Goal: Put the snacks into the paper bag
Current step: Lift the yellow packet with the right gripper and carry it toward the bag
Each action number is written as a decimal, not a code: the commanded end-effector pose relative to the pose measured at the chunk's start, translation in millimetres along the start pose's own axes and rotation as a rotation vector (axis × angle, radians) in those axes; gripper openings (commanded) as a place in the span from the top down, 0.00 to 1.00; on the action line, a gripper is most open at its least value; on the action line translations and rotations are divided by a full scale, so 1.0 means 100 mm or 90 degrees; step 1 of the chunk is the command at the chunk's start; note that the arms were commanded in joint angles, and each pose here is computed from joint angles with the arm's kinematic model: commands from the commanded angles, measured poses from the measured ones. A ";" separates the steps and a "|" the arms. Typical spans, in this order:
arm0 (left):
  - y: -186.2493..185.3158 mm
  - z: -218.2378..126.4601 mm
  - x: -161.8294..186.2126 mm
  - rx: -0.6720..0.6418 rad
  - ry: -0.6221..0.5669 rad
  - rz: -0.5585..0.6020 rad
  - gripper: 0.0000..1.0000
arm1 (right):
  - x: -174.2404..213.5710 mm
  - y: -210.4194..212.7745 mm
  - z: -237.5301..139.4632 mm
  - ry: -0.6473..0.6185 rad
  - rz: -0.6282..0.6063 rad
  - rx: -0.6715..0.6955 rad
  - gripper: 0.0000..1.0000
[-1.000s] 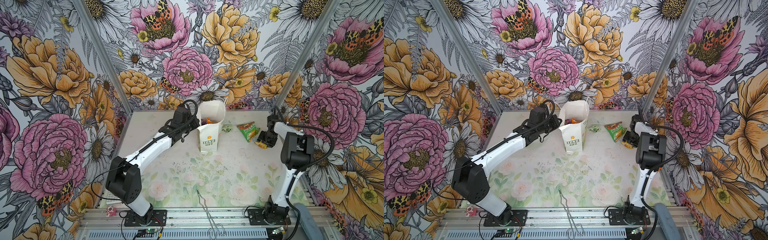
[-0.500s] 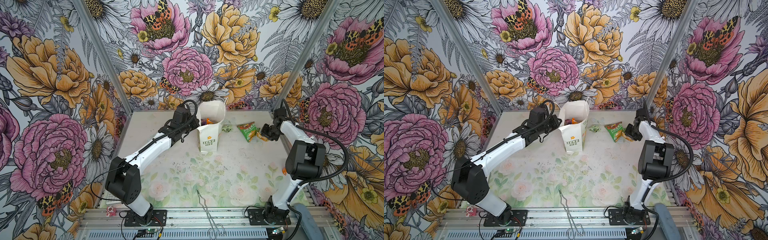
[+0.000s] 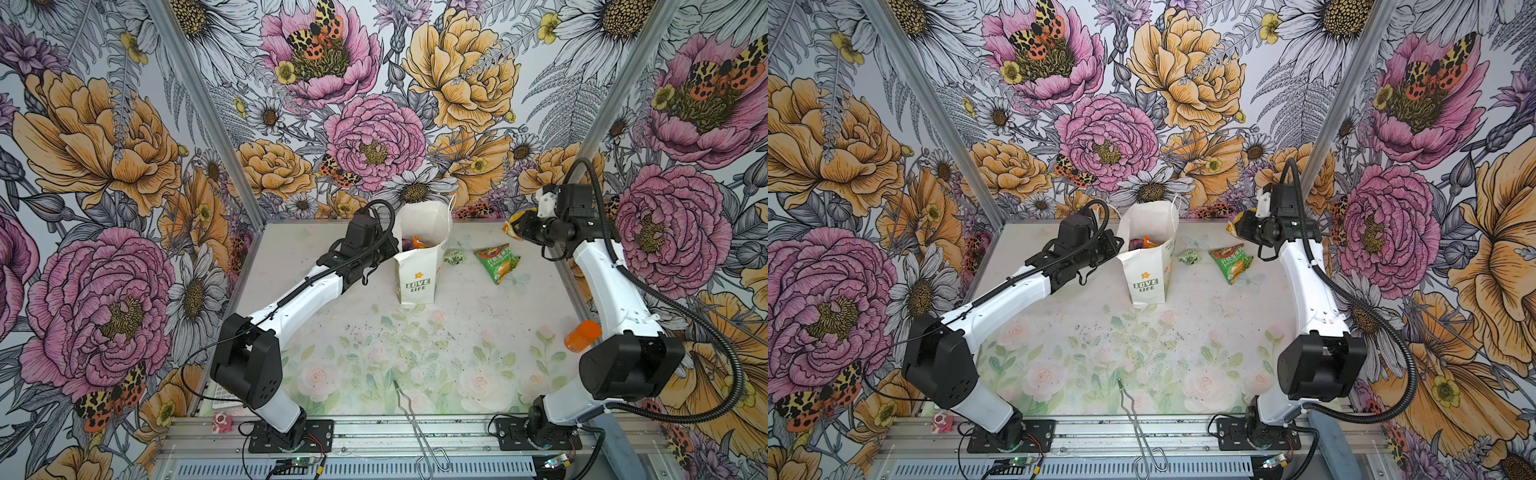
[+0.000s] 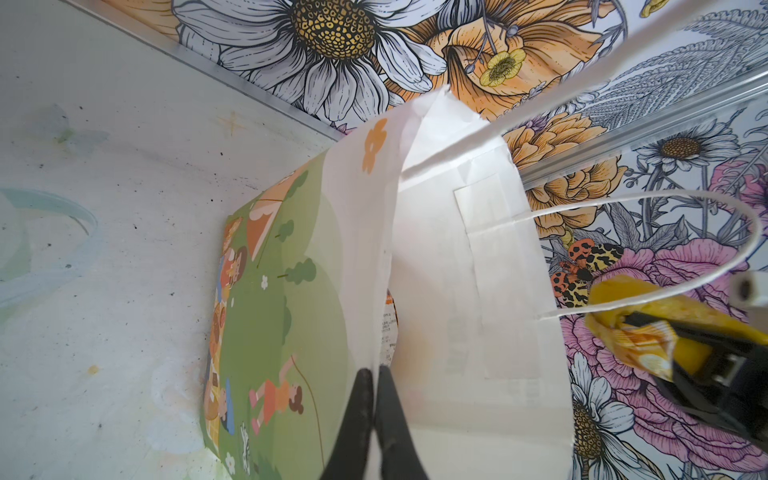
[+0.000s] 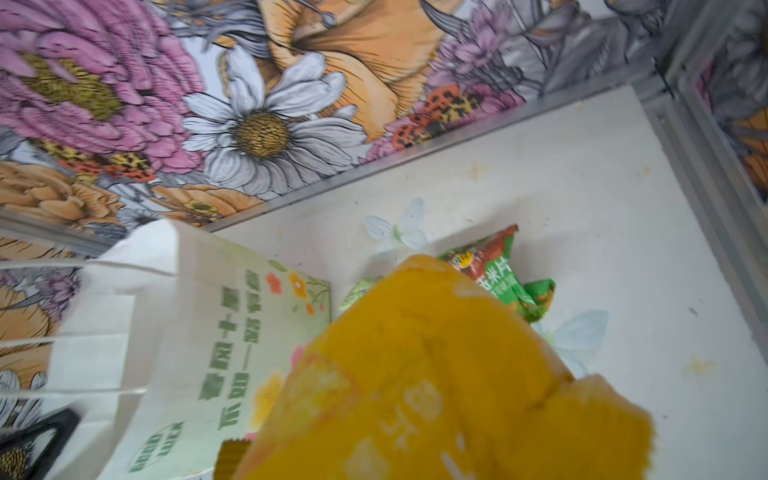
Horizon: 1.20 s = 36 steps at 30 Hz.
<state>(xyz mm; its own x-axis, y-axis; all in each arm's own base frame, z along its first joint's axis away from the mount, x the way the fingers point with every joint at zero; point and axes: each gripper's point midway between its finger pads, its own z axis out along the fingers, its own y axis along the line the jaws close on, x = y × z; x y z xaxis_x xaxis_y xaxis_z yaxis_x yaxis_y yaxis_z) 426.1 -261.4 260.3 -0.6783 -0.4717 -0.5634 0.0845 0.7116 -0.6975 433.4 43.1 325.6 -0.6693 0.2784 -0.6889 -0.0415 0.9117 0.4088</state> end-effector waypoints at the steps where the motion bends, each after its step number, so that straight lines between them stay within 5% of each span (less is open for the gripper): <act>1: -0.01 -0.11 -0.01 0.006 -0.001 0.002 1.00 | -0.21 0.64 -0.35 -0.065 -0.101 -0.075 0.79; 8: 0.00 -0.13 -0.01 0.006 -0.003 0.003 1.00 | -0.21 1.51 -0.50 -0.089 -0.192 -0.169 0.79; 18: -0.01 -0.13 0.01 0.006 -0.002 0.003 1.00 | 0.05 2.21 -0.07 -0.041 -0.266 -0.236 0.79; 36: -0.01 -0.11 0.01 0.005 -0.004 0.004 1.00 | 0.42 2.16 0.96 0.056 -0.275 -0.152 0.77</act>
<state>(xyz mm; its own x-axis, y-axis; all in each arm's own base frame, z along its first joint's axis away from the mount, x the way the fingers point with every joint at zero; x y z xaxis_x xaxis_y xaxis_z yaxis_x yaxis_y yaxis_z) 422.6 -259.4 260.2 -0.6783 -0.4717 -0.5634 0.0845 0.7116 -0.6975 461.9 281.8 325.4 -0.6277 -0.1380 -0.7661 -0.5094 0.8170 0.2702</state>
